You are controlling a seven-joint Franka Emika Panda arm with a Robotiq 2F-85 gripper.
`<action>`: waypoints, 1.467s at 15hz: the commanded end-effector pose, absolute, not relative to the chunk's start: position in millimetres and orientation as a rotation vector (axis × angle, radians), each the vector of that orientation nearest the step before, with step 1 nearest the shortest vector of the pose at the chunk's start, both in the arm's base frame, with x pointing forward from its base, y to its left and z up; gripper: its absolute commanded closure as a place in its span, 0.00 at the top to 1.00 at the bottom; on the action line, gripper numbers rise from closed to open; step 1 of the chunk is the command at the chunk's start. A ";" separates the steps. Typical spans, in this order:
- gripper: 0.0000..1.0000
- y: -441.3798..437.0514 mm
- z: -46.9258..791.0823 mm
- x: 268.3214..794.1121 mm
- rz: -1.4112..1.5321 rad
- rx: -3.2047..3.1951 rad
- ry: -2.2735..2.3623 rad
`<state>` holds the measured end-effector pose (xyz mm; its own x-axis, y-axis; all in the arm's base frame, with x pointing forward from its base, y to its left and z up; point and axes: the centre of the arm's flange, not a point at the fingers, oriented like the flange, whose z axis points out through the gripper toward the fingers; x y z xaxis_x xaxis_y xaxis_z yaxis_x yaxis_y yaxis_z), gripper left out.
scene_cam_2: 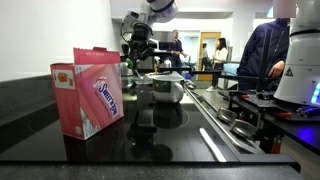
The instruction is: Put the marker in the mug
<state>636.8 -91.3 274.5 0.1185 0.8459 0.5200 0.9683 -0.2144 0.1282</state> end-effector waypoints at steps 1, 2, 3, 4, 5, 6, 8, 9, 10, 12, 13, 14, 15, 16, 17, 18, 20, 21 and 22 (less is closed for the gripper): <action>0.05 -109.8 285.1 590.0 -0.913 -1.949 -1.754; 0.05 -114.3 285.4 583.8 -0.969 -1.886 -1.735; 0.05 -118.3 286.0 577.2 -1.020 -1.820 -1.710; 0.05 -121.7 286.4 571.2 -1.055 -1.762 -1.685; 0.05 -125.3 285.6 563.6 -1.063 -1.720 -1.650; 0.05 -128.2 284.9 556.6 -1.062 -1.687 -1.624; 0.05 -130.1 280.4 541.3 -1.025 -1.622 -1.584; 0.05 -129.4 277.2 535.7 -1.010 -1.598 -1.566; 0.05 -127.9 273.0 531.4 -1.004 -1.574 -1.555; 0.05 -121.1 266.1 528.0 -0.985 -1.549 -1.545; 0.05 -117.8 262.5 528.4 -0.981 -1.526 -1.549; 0.05 -114.3 258.5 529.8 -0.962 -1.538 -1.550; 0.05 -111.6 252.3 534.0 -0.944 -1.552 -1.565; 0.05 -110.0 245.3 538.5 -0.939 -1.537 -1.564; 0.05 -107.1 239.7 541.4 -0.927 -1.536 -1.571; 0.05 -104.6 233.2 544.2 -0.918 -1.523 -1.560; 0.05 -100.2 221.4 547.6 -0.883 -1.523 -1.559; 0.05 -99.4 214.8 549.3 -0.877 -1.518 -1.553; 0.05 -98.9 208.7 550.5 -0.875 -1.516 -1.544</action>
